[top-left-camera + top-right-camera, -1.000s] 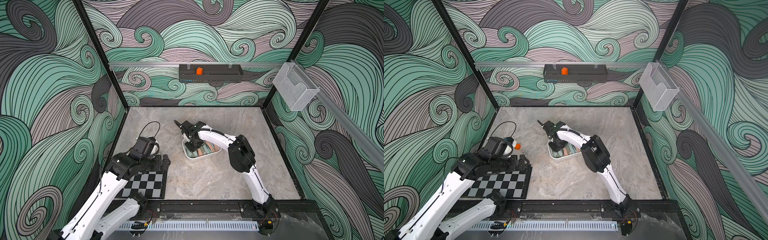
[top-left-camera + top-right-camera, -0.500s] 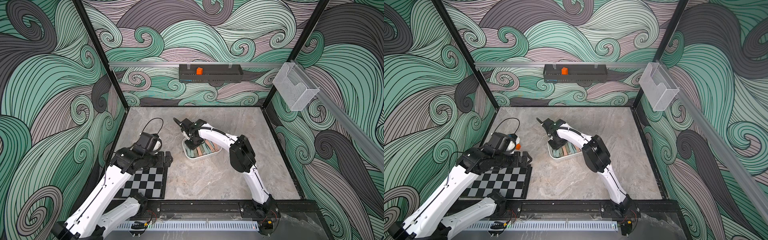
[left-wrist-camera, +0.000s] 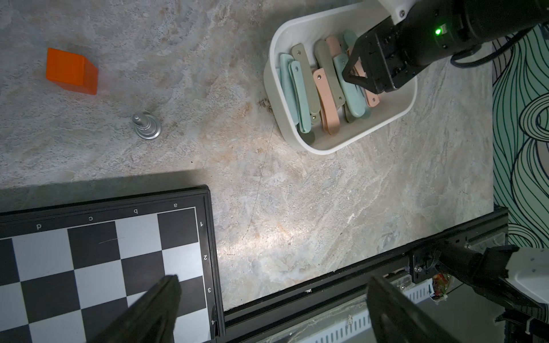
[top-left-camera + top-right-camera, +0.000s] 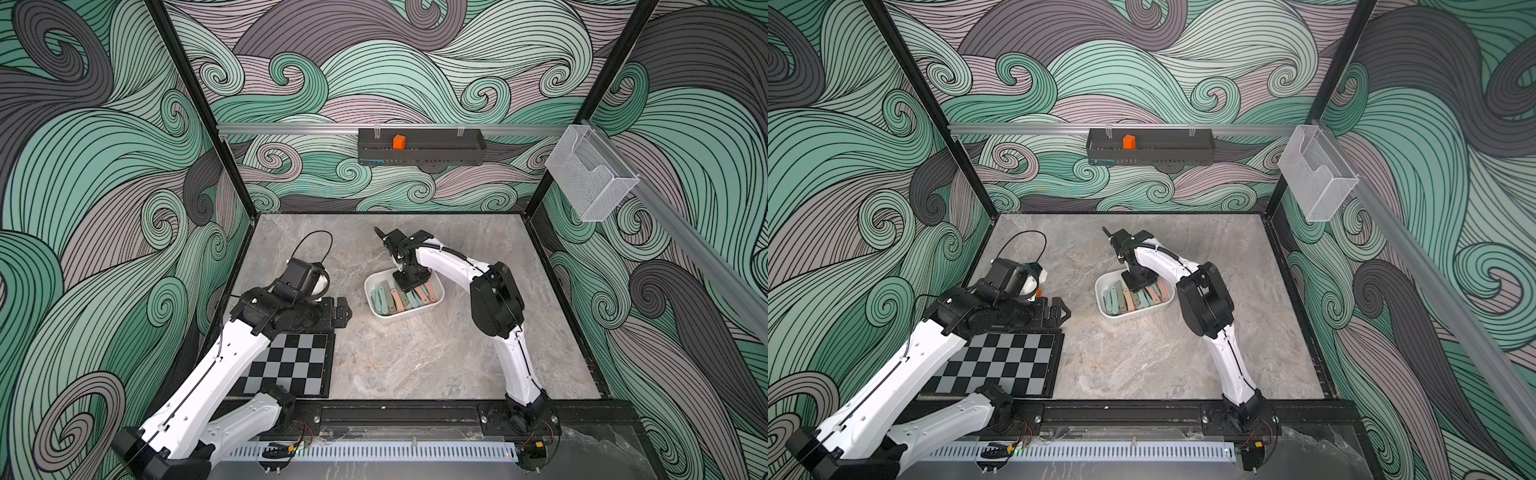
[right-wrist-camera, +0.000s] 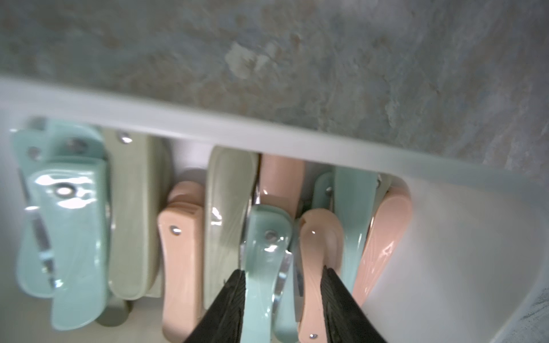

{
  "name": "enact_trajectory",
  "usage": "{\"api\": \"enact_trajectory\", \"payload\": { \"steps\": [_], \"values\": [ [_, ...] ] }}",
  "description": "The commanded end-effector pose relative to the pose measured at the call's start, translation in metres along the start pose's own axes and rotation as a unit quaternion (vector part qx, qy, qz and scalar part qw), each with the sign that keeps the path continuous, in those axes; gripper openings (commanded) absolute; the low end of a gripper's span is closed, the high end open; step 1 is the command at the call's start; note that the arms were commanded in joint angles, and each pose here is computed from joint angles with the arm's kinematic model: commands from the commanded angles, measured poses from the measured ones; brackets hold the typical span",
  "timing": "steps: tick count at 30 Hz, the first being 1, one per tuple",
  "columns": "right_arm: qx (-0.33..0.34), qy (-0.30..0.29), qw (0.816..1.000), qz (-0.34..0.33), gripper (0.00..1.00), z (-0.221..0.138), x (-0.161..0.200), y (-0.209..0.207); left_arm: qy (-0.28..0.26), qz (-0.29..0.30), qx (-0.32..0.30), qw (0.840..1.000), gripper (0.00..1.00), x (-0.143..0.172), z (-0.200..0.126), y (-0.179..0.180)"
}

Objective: Take the fruit knife out of the storage box
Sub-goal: Pick up the fruit knife from the storage box.

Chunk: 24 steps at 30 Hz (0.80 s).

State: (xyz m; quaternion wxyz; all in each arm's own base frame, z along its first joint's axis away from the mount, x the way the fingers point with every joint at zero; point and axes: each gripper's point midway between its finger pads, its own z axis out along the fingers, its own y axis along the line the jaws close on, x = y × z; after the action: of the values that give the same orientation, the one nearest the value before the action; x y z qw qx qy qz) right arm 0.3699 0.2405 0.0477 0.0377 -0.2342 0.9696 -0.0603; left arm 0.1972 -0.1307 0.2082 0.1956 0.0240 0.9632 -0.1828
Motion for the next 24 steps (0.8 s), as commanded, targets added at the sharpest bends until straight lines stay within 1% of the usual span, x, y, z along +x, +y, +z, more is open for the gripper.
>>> {"api": "enact_trajectory", "payload": {
  "steps": [1,6,14,17,19,24],
  "values": [
    [-0.003,0.008,1.0,0.003,0.42,-0.004,0.007,0.001,-0.014,0.006,0.017,1.0,0.99,-0.012,-0.005,-0.009],
    [-0.016,0.007,1.0,0.005,0.39,-0.001,0.005,0.005,-0.011,0.006,0.017,1.0,0.99,-0.012,-0.001,-0.01],
    [-0.034,0.003,0.999,0.006,0.38,-0.001,0.003,0.012,-0.005,0.0,0.016,1.0,0.99,-0.009,0.005,-0.007],
    [-0.039,0.001,0.999,0.005,0.36,-0.002,0.003,0.016,-0.003,-0.002,0.015,1.0,0.99,-0.009,0.006,-0.007],
    [-0.047,-0.003,0.999,0.0,0.33,-0.003,0.002,0.02,-0.002,-0.003,0.015,1.0,0.99,-0.009,0.007,-0.007],
    [-0.051,0.002,0.999,-0.004,0.31,0.0,0.004,0.025,0.001,-0.006,0.015,1.0,0.99,-0.008,0.01,-0.006]
  ]
}}
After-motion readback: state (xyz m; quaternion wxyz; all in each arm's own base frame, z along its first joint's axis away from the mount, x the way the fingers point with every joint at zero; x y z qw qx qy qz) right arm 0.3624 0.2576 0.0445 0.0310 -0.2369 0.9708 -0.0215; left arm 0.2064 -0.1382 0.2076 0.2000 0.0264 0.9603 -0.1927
